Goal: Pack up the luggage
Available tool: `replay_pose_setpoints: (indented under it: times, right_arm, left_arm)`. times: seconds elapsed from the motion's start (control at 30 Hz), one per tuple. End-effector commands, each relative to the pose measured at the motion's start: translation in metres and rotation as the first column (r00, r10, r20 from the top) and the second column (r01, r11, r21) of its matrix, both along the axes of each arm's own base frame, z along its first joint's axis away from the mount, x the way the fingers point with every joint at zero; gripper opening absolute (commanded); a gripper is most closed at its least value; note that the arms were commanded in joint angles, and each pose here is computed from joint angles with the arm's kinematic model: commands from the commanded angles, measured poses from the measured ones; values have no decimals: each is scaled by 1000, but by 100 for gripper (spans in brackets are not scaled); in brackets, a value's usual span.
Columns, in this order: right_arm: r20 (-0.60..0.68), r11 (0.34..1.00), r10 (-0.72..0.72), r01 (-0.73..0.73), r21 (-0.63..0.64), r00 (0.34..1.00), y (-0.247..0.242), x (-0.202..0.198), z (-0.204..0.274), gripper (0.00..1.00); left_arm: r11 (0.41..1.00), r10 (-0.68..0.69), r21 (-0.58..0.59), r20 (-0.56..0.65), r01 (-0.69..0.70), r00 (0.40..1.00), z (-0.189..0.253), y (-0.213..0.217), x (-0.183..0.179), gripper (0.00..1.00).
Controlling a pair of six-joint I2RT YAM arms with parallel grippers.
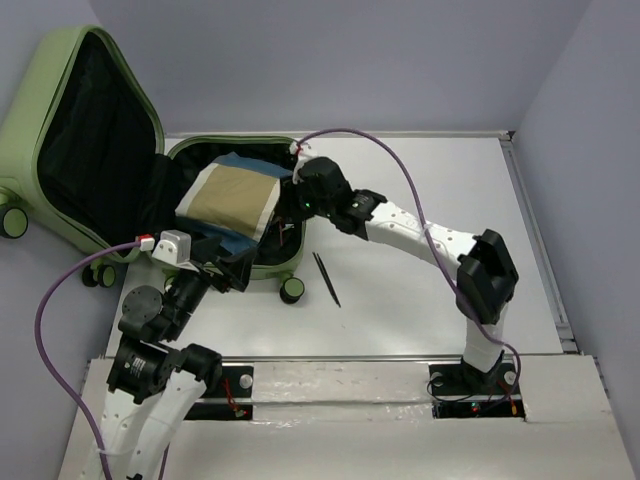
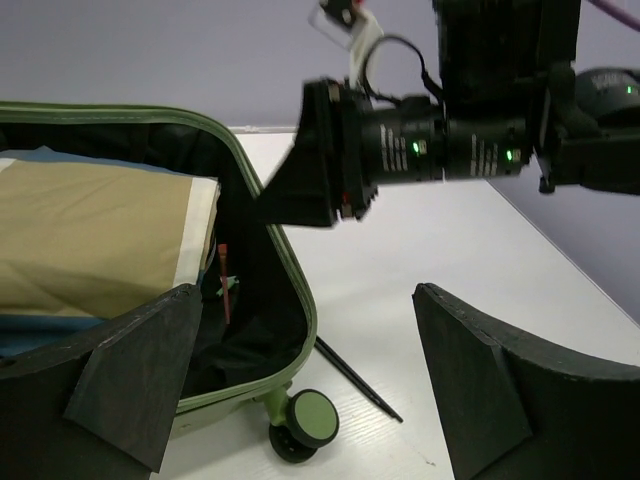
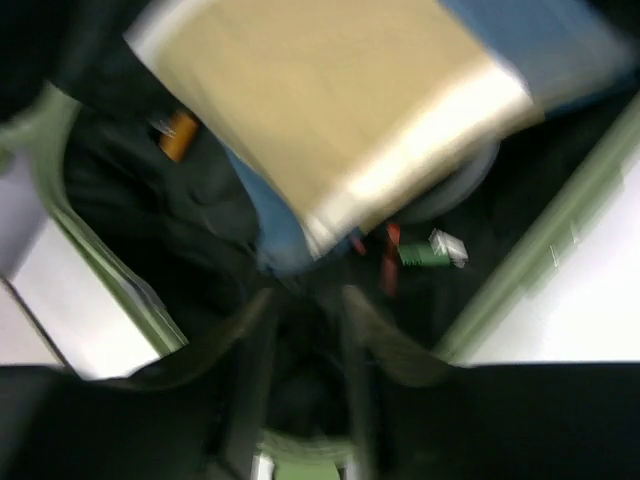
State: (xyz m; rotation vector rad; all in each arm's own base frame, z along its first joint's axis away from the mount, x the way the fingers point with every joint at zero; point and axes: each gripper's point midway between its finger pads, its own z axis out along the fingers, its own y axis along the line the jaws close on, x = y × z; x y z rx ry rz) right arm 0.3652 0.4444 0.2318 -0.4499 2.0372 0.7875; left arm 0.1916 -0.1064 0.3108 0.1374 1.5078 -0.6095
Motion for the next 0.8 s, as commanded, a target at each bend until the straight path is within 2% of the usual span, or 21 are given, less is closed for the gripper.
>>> replay_pose_setpoints:
  times: [0.0,0.03,0.1,0.17,0.3,0.5,0.77]
  right_arm:
    - [-5,990,-79,77,-117,997,-55,-19,-35,27]
    - [-39,983,-94,86,-162,995,-74,-32,-59,21]
    - [-54,980,-105,95,-173,993,-89,-45,-71,20]
    - [-111,970,-114,86,-229,987,-107,-63,-108,20]
    - [-171,955,-130,77,-287,977,-124,-79,-143,23]
    - [-192,951,-118,55,-304,974,-119,-82,-159,19]
    - [-209,938,-121,43,-344,970,-109,-76,-180,23]
  left_arm:
    - [1000,-1,-10,44,2,999,12,0,0,99]
    - [1000,-3,-12,46,3,999,13,0,-1,99]
    - [1000,-1,-10,45,2,999,13,0,-1,99]
    - [1000,-1,-10,44,2,999,12,0,0,99]
    - [1000,-3,-4,26,3,1000,9,-2,3,99]
    - [1000,1,-2,20,-1,1000,7,-1,6,99]
    - [1000,-3,0,18,3,1000,7,-2,6,99]
